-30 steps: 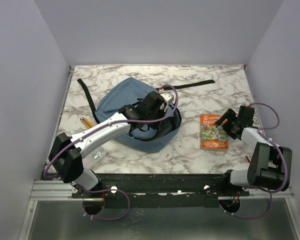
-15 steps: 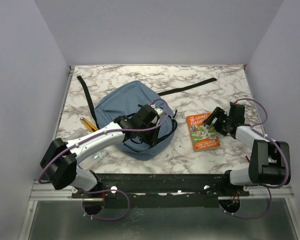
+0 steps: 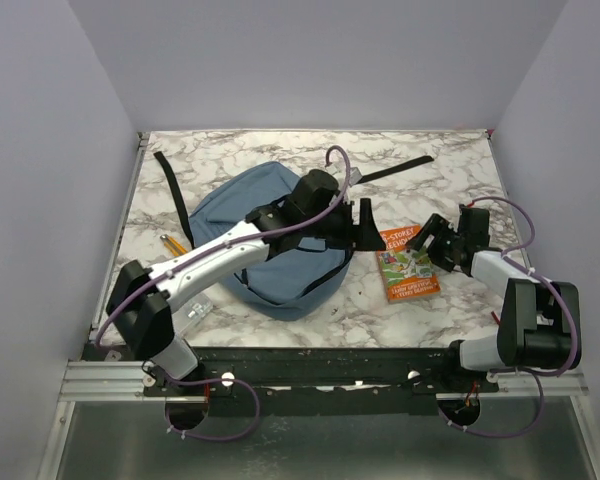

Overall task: Pack the student bag
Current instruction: Pick up the book from the center of the board.

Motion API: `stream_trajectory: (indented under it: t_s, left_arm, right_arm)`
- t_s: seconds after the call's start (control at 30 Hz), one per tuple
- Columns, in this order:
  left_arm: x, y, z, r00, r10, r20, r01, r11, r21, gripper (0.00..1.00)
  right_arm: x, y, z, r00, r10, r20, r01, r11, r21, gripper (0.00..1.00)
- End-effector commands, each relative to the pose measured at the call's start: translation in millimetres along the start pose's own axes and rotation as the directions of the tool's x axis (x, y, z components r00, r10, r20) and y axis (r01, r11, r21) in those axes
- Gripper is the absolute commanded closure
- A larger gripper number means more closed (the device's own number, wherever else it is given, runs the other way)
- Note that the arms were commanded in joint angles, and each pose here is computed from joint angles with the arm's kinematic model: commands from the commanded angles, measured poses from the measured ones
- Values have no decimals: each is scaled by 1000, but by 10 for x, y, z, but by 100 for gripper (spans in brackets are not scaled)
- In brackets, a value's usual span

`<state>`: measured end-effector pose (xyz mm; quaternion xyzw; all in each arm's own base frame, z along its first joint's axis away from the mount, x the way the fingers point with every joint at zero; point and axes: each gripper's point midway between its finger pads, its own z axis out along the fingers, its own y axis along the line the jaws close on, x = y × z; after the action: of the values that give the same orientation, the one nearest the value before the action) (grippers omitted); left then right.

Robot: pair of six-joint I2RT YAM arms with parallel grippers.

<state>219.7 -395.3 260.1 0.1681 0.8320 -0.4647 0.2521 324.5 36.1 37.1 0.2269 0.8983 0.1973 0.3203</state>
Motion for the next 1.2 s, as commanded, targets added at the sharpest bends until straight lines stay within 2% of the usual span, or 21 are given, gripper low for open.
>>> stream_trajectory:
  t_s: [0.0, 0.2, 0.43, 0.6, 0.83, 0.97, 1.1, 1.17]
  left_arm:
    - [223, 42, 499, 961, -271, -43, 270, 962, -31, 21]
    - [320, 372, 912, 930, -364, 51, 366, 906, -212, 23]
    - [611, 815, 1309, 907, -422, -8, 387, 839, -383, 26]
    - [796, 1132, 1408, 917, -396, -47, 329, 817, -474, 27]
    - [970, 1279, 1510, 889, -442, -122, 333, 805, -490, 27]
    - [1005, 1292, 1525, 882, -452, -129, 339, 801, -493, 27]
    - [1033, 1302, 1527, 880, -455, -137, 338, 801, -494, 28]
    - [1040, 1305, 1536, 877, -462, -134, 345, 798, -494, 28]
  right_arm:
    - [114, -71, -81, 999, 27, -41, -25, 998, 59, 19]
    - [238, -104, -166, 995, 86, -48, -82, 994, 76, 22]
    - [378, -70, -161, 988, 109, -105, -104, 993, 49, 34]
    - [337, 83, -302, 989, 108, -97, -109, 994, -8, 34]
    - [331, 289, -479, 989, 95, -114, -106, 990, -93, 33]
    - [411, 367, -519, 984, 97, -150, -118, 983, -140, 34]
    - [443, 387, -572, 984, 93, -151, -116, 981, -155, 42]
    - [452, 446, -599, 982, 102, -157, -131, 974, -185, 50]
